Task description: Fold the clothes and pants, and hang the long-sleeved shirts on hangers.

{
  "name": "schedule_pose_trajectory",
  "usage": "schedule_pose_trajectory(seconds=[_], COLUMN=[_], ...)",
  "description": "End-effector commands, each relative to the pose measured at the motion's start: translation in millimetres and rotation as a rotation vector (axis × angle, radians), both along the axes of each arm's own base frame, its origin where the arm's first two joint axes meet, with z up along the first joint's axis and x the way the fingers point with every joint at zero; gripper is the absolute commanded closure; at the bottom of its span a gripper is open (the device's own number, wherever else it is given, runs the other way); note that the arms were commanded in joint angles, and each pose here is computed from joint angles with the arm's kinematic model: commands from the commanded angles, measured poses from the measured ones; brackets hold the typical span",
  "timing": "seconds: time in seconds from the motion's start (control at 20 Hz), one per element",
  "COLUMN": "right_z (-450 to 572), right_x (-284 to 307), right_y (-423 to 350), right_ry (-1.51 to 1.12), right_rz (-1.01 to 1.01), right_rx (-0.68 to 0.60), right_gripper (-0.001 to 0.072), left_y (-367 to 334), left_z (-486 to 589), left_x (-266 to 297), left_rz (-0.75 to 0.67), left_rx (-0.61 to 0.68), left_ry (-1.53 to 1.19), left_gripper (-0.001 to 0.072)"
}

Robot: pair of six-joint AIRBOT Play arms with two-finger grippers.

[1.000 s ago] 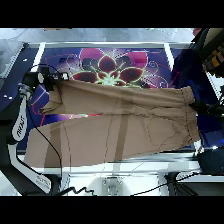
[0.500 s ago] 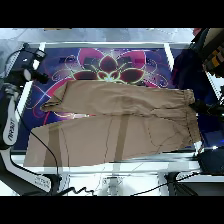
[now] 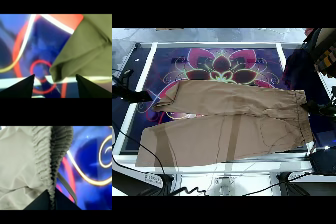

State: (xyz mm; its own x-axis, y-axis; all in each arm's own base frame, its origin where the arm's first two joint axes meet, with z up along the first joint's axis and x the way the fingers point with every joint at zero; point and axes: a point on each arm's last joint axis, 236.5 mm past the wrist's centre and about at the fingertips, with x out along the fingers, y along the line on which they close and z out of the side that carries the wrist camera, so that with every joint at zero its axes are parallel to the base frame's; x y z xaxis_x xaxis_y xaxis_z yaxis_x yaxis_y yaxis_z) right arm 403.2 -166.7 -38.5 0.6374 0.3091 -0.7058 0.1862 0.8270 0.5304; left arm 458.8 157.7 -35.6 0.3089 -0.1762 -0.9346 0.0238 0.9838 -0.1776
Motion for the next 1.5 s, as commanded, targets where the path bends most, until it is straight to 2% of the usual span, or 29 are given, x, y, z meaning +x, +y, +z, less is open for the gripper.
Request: schedule_pose_trajectory(seconds=[0.0, 0.3, 0.6, 0.7, 0.75, 0.85, 0.9, 1.0, 1.2, 1.45], right_z=[0.3, 0.4, 0.5, 0.5, 0.5, 0.2, 0.3, 1.8, 18.9, 32.6], right_x=[0.0, 0.0, 0.2, 0.5, 0.8, 1.2, 1.6, 3.4, 19.9, 50.3], right_y=[0.4, 0.4, 0.4, -0.2, -0.6, -1.4, -2.4, -2.6, -0.4, 9.5], right_ry=[0.0, -0.001, 0.001, 0.0, 0.0, 0.002, 0.004, -0.002, -0.076, -0.134], right_rz=[0.001, 0.001, -0.004, -0.007, -0.009, -0.019, -0.03, -0.041, -0.098, -0.176], right_rx=[0.0, 0.0, 0.006, 0.004, 0.004, 0.009, 0.012, 0.021, 0.093, 0.129], right_gripper=[0.069, 0.0691, 0.0691, 0.0691, 0.0691, 0.0691, 0.0691, 0.0691, 0.0691, 0.0692], left_y=[-7.4, -33.0, -22.9, -17.4, -15.3, -15.6, -17.9, -14.7, 12.3, 35.2], left_z=[-10.1, -37.7, -61.8, -64.0, -62.7, -59.7, -58.9, -53.8, 5.5, 138.4], left_x=[-19.2, -35.4, -10.8, 8.4, 17.8, 32.5, 36.0, 47.1, 94.0, 136.9], left_rz=[-0.014, -0.112, -0.052, -0.005, 0.018, 0.042, 0.043, 0.116, 0.37, 0.451], left_rx=[-0.096, -0.165, -0.118, -0.078, -0.059, -0.032, -0.028, -0.029, -0.071, -0.096], left_ry=[0.041, 0.058, 0.009, -0.046, -0.075, -0.12, -0.129, -0.158, -0.312, -0.555], left_gripper=[0.0133, 0.0134, 0.0138, 0.0185, 0.0301, 0.0599, 0.069, 0.069, 0.0692, 0.0693])
